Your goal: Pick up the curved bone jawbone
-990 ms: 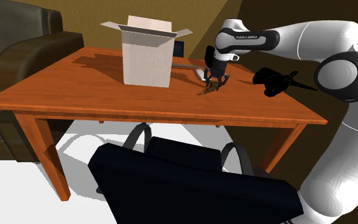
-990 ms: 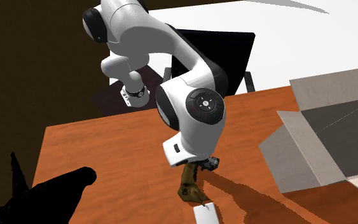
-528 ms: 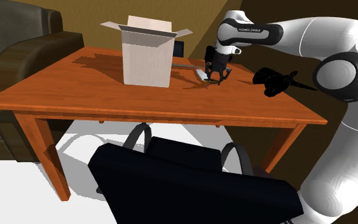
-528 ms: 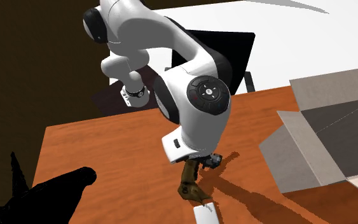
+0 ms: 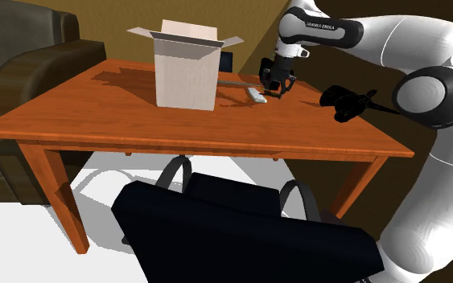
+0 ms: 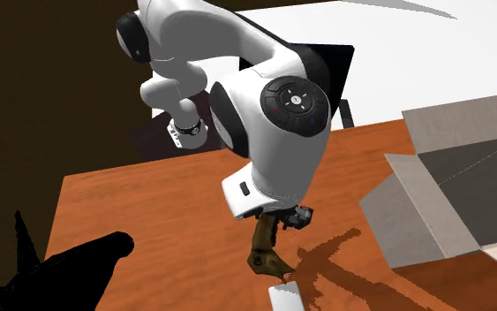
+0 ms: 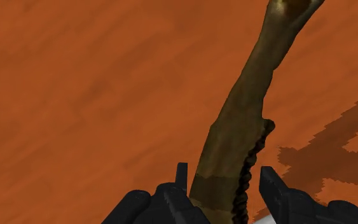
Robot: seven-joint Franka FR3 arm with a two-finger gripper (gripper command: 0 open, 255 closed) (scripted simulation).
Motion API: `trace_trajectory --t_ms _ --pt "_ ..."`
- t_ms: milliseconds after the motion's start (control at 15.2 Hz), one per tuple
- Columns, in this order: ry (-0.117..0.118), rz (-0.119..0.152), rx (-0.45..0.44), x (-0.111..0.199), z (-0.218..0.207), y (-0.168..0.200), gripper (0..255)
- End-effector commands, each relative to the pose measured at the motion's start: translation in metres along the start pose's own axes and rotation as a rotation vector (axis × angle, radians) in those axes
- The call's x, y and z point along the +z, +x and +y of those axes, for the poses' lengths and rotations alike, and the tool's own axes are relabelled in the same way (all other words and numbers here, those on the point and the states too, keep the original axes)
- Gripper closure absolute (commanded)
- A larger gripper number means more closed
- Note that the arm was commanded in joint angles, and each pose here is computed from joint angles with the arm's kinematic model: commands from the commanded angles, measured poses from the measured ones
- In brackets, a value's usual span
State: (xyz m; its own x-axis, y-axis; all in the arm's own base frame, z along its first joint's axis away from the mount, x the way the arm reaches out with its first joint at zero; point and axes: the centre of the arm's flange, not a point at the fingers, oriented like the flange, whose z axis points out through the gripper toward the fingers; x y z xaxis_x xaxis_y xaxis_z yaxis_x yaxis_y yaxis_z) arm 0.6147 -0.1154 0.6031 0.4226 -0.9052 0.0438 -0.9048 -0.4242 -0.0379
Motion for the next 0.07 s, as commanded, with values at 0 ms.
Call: trace_trajectory --t_ms 0 --pt "0.000 0.000 0.000 -0.0029 -0.0001 0.0009 255"
